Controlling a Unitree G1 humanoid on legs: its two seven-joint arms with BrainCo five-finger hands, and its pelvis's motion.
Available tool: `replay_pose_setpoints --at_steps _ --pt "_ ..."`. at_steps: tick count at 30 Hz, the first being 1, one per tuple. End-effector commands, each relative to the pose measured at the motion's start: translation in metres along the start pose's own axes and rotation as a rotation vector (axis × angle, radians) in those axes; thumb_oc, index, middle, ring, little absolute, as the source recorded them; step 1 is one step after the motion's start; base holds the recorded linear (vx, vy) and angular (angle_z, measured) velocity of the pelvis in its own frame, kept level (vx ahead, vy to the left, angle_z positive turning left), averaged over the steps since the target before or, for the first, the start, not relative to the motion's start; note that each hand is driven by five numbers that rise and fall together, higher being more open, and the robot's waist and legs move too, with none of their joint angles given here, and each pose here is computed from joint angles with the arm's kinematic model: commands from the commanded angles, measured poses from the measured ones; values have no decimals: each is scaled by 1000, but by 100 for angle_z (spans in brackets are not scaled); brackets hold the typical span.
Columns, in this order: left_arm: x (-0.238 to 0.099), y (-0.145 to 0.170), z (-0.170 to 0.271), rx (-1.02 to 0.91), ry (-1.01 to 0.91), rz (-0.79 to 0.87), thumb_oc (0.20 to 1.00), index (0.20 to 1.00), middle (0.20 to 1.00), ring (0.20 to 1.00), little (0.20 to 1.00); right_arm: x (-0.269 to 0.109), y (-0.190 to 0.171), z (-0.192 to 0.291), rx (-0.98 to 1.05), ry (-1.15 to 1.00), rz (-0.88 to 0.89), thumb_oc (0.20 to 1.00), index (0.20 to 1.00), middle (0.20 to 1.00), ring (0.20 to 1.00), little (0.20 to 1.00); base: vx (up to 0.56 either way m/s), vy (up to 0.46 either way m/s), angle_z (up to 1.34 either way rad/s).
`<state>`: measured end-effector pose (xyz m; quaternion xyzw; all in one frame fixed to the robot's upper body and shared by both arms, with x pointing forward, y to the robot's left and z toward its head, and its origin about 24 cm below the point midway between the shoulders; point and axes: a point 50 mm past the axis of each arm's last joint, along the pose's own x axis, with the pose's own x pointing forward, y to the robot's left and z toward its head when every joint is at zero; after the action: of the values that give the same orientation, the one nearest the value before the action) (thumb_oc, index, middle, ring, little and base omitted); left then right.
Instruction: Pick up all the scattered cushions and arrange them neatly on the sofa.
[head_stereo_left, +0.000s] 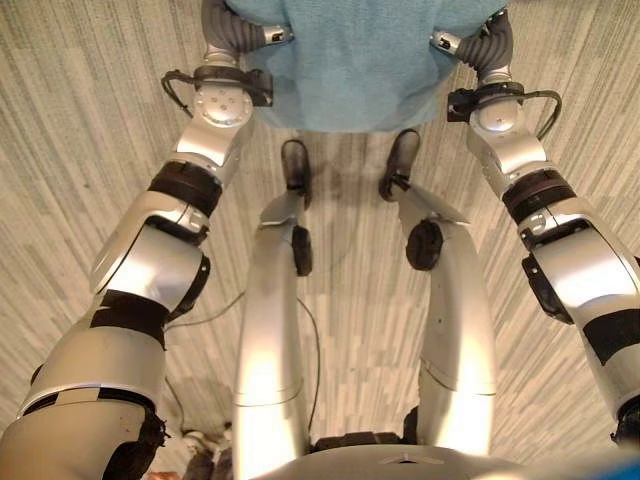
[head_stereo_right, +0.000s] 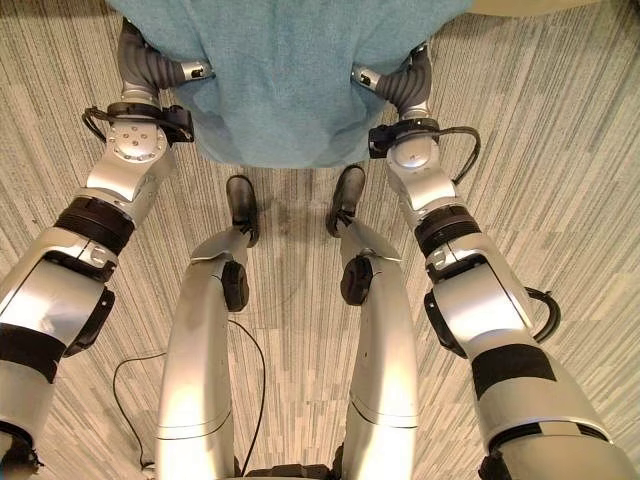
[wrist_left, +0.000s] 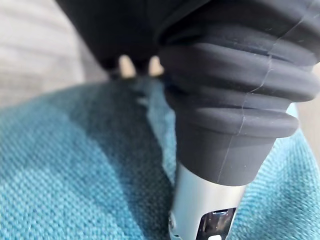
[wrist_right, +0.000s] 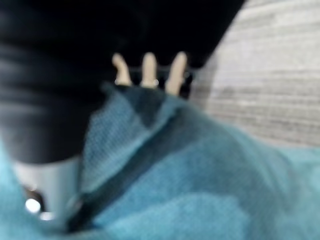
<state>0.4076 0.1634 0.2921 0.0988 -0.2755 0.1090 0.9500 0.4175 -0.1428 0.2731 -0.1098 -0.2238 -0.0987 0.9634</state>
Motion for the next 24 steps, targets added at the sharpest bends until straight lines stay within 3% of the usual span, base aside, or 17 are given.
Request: replay_pose_setpoints --at_steps 1,2,3,4,5,16,24 --pt "3 -43 39 -130 -112 -83 1000 1000 1000 1000 1000 -11 64 23 97 -33 162 1000 1000 1000 1000 1000 5 -3 3" --pt "4 -45 40 -122 -107 -88 1000 1000 1000 1000 1000 -11 66 24 101 -28 165 1000 1000 1000 1000 1000 0 0 0" --pt "5 -47 41 -113 -106 -94 865 865 865 865 865 -13 72 26 126 -22 176 849 849 849 849 849 0 0 0" --pt "6 -48 41 -90 -101 -106 485 485 485 485 485 -12 73 27 121 -22 182 332 332 332 332 332 0 0 0" --pt "7 -49 44 -74 -108 -115 200 200 200 200 200 -12 76 32 128 -32 190 200 200 200 200 200 0 9 3" --pt "3 -37 40 -165 -109 -99 200 200 200 200 200 -7 64 87 190 -258 158 200 200 200 200 200 0 0 2" --pt "-37 -44 4 -342 -61 -132 200 200 200 200 200 -25 49 59 200 -279 152 200 200 200 200 200 -71 -2 5"
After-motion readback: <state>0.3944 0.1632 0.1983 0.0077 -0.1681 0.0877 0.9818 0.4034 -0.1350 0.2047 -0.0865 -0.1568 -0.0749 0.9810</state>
